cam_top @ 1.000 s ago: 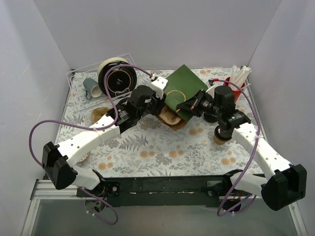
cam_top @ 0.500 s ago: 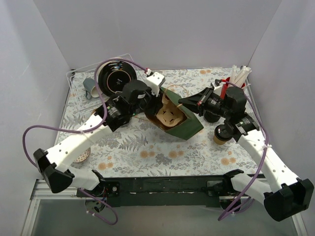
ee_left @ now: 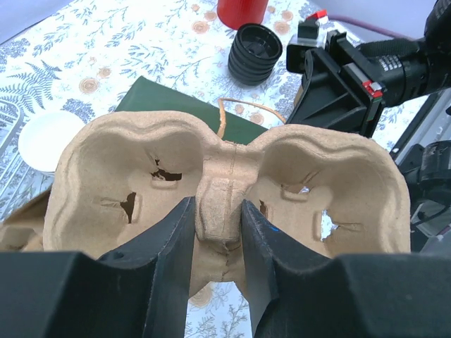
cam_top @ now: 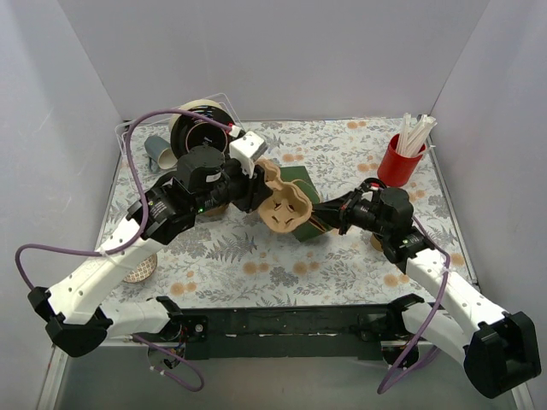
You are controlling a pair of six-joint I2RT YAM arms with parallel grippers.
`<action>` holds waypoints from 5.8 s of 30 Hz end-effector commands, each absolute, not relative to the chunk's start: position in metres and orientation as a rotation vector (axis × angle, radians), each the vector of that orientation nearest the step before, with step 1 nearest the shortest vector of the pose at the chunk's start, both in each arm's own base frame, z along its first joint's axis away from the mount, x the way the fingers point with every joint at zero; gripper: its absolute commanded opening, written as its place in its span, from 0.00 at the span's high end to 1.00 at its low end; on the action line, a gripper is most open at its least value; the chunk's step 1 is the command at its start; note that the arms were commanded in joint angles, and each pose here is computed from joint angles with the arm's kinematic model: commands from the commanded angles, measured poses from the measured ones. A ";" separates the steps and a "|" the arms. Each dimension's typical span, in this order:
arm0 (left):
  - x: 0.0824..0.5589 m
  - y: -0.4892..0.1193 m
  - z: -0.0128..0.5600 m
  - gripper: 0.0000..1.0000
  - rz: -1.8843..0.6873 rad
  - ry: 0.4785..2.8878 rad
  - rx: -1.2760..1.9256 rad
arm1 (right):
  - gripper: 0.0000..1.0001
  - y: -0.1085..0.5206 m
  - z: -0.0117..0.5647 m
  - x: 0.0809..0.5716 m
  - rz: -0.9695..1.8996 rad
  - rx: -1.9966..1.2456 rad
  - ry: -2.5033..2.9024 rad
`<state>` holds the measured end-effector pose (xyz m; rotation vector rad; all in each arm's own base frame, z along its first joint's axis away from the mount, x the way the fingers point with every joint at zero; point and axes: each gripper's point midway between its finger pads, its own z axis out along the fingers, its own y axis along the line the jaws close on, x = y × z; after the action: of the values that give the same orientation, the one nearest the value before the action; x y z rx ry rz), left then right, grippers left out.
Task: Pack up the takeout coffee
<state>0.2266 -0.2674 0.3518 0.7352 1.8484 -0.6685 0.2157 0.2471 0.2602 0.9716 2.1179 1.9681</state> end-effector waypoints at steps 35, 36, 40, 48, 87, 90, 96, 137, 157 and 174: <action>0.322 -0.328 0.424 0.92 -0.519 1.539 0.698 | 0.52 0.164 0.362 0.325 0.927 0.137 2.193; 0.326 -0.331 0.425 0.92 -0.515 1.534 0.697 | 0.52 0.164 0.356 0.322 0.922 0.123 2.206; 0.329 -0.342 0.442 0.92 -0.546 1.486 0.699 | 0.52 0.162 0.344 0.311 0.919 0.109 2.215; 0.350 -0.356 0.447 0.91 -0.500 1.431 0.720 | 0.51 0.152 0.339 0.304 0.853 0.102 2.220; 0.361 -0.346 0.340 0.90 -0.516 1.623 0.901 | 0.55 0.168 0.293 0.303 0.783 -0.196 2.270; 0.359 -0.346 0.337 0.90 -0.518 1.631 0.906 | 0.63 0.164 0.288 0.304 0.742 -0.193 2.285; 0.358 -0.346 0.334 0.90 -0.537 1.663 0.889 | 0.96 0.165 0.290 0.305 0.745 -0.194 2.265; 0.327 -0.343 0.256 0.92 -0.582 2.038 0.763 | 0.99 0.166 0.296 0.299 0.789 -0.085 2.224; 0.294 -0.352 0.270 0.89 -0.689 2.178 0.689 | 0.99 0.161 0.293 0.298 0.759 -0.061 2.228; 0.310 -0.342 0.290 0.36 -0.538 2.170 0.616 | 0.99 0.161 0.303 0.293 0.764 -0.069 2.208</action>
<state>0.3017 -0.3441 0.2441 0.6645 2.2688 -0.5534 0.2963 0.1619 0.2855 -0.0596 2.2654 0.7619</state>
